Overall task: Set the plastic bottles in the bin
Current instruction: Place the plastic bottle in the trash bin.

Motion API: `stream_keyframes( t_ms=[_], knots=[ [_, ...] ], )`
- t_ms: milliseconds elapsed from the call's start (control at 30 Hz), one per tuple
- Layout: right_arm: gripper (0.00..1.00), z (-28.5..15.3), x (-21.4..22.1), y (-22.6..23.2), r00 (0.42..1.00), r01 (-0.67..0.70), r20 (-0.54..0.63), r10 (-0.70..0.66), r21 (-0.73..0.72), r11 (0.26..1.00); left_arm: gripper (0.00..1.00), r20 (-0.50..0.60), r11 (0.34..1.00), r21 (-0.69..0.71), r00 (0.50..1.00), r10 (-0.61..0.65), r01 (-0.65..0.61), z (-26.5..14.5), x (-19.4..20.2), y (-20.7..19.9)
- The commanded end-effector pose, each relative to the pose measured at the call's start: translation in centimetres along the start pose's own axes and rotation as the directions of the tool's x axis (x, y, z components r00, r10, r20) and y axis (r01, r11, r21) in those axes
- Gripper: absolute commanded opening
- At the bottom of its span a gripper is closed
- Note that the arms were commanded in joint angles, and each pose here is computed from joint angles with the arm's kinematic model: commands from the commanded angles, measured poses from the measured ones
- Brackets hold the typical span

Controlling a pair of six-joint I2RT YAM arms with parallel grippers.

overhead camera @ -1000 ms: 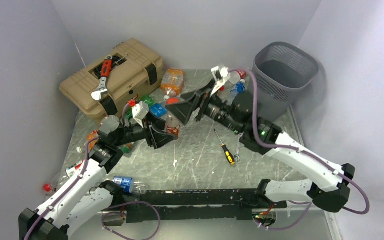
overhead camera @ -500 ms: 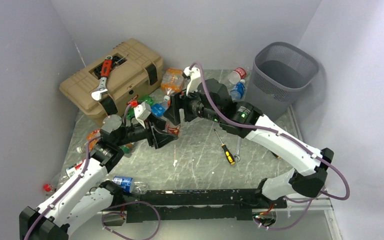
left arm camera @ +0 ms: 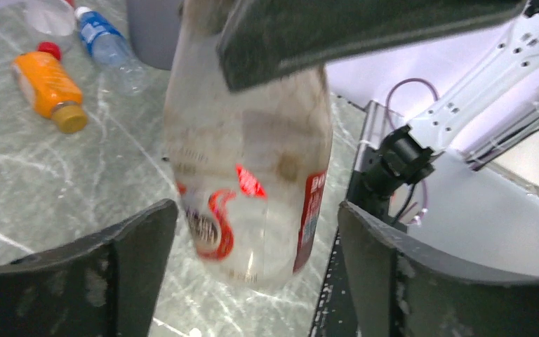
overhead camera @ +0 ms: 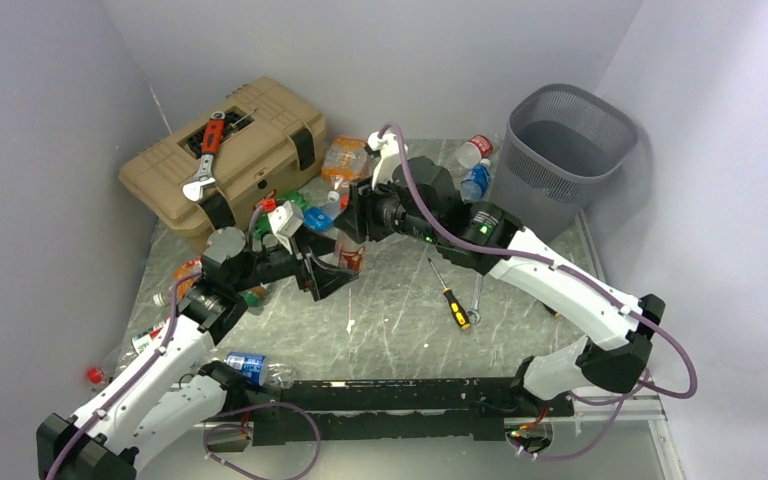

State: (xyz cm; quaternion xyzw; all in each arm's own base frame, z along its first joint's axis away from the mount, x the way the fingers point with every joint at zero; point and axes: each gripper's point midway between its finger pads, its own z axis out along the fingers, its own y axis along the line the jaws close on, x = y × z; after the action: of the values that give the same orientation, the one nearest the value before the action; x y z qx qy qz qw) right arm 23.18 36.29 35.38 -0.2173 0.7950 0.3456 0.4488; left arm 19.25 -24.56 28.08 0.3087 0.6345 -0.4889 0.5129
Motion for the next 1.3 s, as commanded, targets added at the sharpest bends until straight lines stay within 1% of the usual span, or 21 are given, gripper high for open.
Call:
stream_keyframes(
  t_ms=[0,67,100,133,167,233,300,367,433,500,567,633,733,767,833,933,1000,1067,1133,1167,1267],
  knots=[
    [0.0,-4.7,-5.6,-2.2,0.978,0.032,0.2,-0.059,0.138,0.99,0.95,0.039,0.996,-0.083,0.999,-0.01,0.013,-0.4,-2.5,0.4],
    [0.0,-7.4,-7.9,-4.1,0.954,0.037,0.279,-0.11,0.254,0.966,0.99,0.051,0.994,-0.113,0.999,0.01,-0.005,-0.8,-2.7,0.6],
    [0.0,-8.9,-9.3,-5.2,0.933,0.036,0.329,-0.147,0.322,0.946,0.99,0.064,0.992,-0.125,0.998,0.021,-0.013,-1.0,-3.0,0.6],
    [0.0,-10.6,-10.9,-6.6,0.902,0.014,0.389,-0.187,0.408,0.913,0.99,0.075,0.99,-0.137,0.997,0.026,-0.016,-1.2,-3.2,0.7],
    [0.0,-12.4,-12.3,-8.4,0.868,-0.021,0.438,-0.235,0.506,0.863,0.99,0.084,0.989,-0.149,0.996,0.029,-0.017,-1.3,-3.5,0.8],
    [0.0,-16.0,-14.8,-11.0,0.796,-0.106,0.515,-0.318,0.636,0.764,0.99,0.094,0.983,-0.183,0.995,0.027,-0.01,-1.6,-3.8,1.1],
    [0.0,-19.9,-17.4,-13.4,0.726,-0.219,0.585,-0.361,0.695,0.685,1.0,0.093,0.975,-0.221,0.995,0.026,-0.004,-2.0,-4.1,1.5],
    [0.0,-23.3,-19.9,-15.5,0.654,-0.328,0.662,-0.366,0.684,0.651,1.0,0.088,0.967,-0.254,0.996,0.028,-0.005,-2.4,-4.2,1.7],
    [0.0,-25.1,-21.8,-18.1,0.617,-0.4,0.686,-0.386,0.695,0.598,1.0,0.086,0.965,-0.263,0.996,0.034,-0.01,-2.7,-4.1,1.8],
    [0.0,-25.5,-23.0,-21.0,0.608,-0.454,0.691,-0.391,0.707,0.543,0.99,0.084,0.964,-0.267,0.996,0.033,-0.009,-2.7,-4.1,1.8],
    [0.0,-25.2,-23.5,-23.9,0.619,-0.482,0.684,-0.387,0.719,0.5,1.0,0.082,0.958,-0.286,0.996,0.023,0.002,-2.8,-4.3,2.0],
    [0.0,-25.2,-23.4,-26.9,0.618,-0.521,0.686,-0.384,0.723,0.453,0.99,0.085,0.941,-0.338,0.996,0.014,0.015,-3.2,-4.4,2.8],
    [0.0,-25.1,-22.5,-31.6,0.622,-0.567,0.694,-0.362,0.718,0.404,1.0,0.12,0.881,-0.47,0.993,0.009,0.049,-4.7,-5.3,4.5],
    [0.0,-25.1,-22.1,-33.1,0.622,-0.582,0.7,-0.35,0.713,0.391,0.99,0.141,0.856,-0.515,0.99,0.028,0.05,-5.5,-5.8,5.0],
    [0.0,-25.3,-21.2,-36.1,0.636,-0.603,0.7,-0.325,0.713,0.358,0.99,0.176,0.835,-0.55,0.981,0.087,0.024,-6.7,-6.6,5.0],
    [0.0,-24.8,-19.8,-40.2,0.676,-0.614,0.685,-0.272,0.727,0.306,1.0,0.262,0.843,-0.537,0.944,0.198,-0.027,-8.2,-8.2,3.5],
    [0.0,-23.9,-18.6,-43.4,0.707,-0.615,0.671,-0.224,0.739,0.274,0.99,0.353,0.872,-0.484,0.894,0.276,-0.078,-8.8,-9.7,1.5],
    [0.0,-22.9,-17.6,-45.2,0.741,-0.596,0.643,-0.192,0.762,0.255,1.0,0.396,0.887,-0.448,0.863,0.313,-0.116,-9.1,-9.9,0.3],
    [0.0,-21.9,-16.7,-46.3,0.772,-0.569,0.613,-0.17,0.785,0.247,1.0,0.397,0.89,-0.434,0.856,0.33,-0.142,-9.2,-10.0,-0.3],
    [0.0,-21.5,-16.3,-46.7,0.777,-0.564,0.608,-0.163,0.788,0.248,0.99,0.384,0.889,-0.435,0.862,0.329,-0.146,-9.1,-10.0,-0.3],
    [0.01,-20.4,-15.2,-47.7,0.797,-0.55,0.591,-0.126,0.796,0.253,0.99,0.315,0.883,-0.453,0.906,0.284,-0.12,-8.4,-9.4,0.8]
  ],
)
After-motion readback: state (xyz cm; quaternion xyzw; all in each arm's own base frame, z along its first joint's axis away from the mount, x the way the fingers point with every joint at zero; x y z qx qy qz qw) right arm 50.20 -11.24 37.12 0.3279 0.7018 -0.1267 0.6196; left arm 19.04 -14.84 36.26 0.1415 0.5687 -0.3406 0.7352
